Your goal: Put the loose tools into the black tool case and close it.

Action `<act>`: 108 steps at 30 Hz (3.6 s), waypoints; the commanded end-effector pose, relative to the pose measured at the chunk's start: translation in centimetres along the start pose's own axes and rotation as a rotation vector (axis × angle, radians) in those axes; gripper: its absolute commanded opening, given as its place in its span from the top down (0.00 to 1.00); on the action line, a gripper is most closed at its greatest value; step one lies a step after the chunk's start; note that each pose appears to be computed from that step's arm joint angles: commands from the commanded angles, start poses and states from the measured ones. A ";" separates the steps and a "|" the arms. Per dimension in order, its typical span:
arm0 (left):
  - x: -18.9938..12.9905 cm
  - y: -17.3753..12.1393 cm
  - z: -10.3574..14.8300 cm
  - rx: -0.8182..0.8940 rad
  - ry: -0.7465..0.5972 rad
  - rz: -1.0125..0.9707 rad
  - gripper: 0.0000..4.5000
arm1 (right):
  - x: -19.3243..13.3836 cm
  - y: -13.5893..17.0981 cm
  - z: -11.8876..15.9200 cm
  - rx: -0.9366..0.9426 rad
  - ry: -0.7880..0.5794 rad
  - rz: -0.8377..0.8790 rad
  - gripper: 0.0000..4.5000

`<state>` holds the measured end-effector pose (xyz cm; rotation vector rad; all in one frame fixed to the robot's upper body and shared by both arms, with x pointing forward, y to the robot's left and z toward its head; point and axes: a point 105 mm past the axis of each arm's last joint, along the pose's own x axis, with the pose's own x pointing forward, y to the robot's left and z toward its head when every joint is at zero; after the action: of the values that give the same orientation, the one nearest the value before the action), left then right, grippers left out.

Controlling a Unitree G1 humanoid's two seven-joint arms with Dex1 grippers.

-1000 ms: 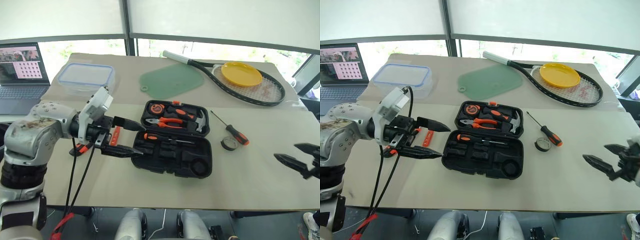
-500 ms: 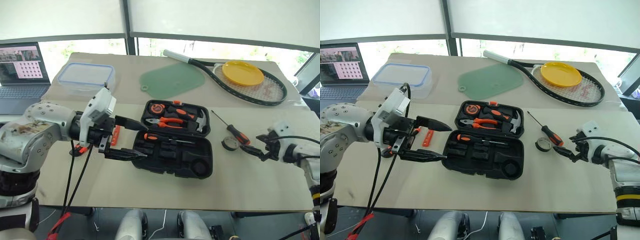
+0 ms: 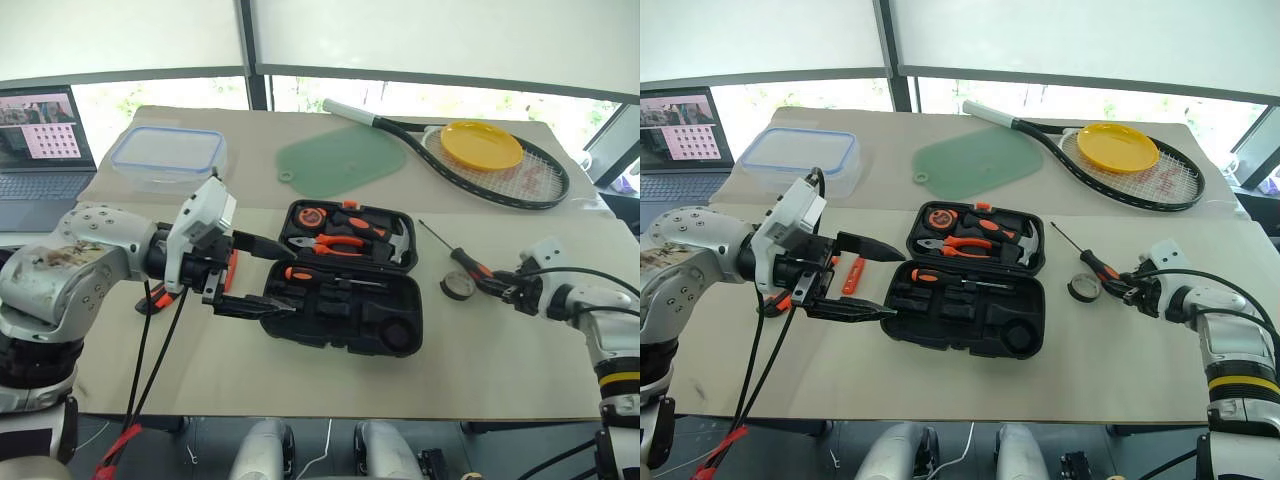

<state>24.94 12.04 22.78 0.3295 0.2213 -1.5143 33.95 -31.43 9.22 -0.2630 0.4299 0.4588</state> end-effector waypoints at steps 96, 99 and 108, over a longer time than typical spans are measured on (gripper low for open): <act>-2.7 0.5 -2.6 0.052 0.149 0.118 0.00 | 4.7 20.2 11.6 -0.459 -0.122 0.672 0.97; -2.6 0.5 -2.6 0.054 0.147 0.115 0.00 | 5.2 20.2 10.3 -0.452 -0.088 0.671 0.97; -2.6 0.5 -2.7 0.055 0.152 0.111 0.00 | 6.2 19.5 7.1 -0.478 0.028 0.633 0.97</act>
<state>25.56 15.67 20.52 0.4606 0.3114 -1.3791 32.26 -8.78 12.24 -0.5540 0.3195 1.2005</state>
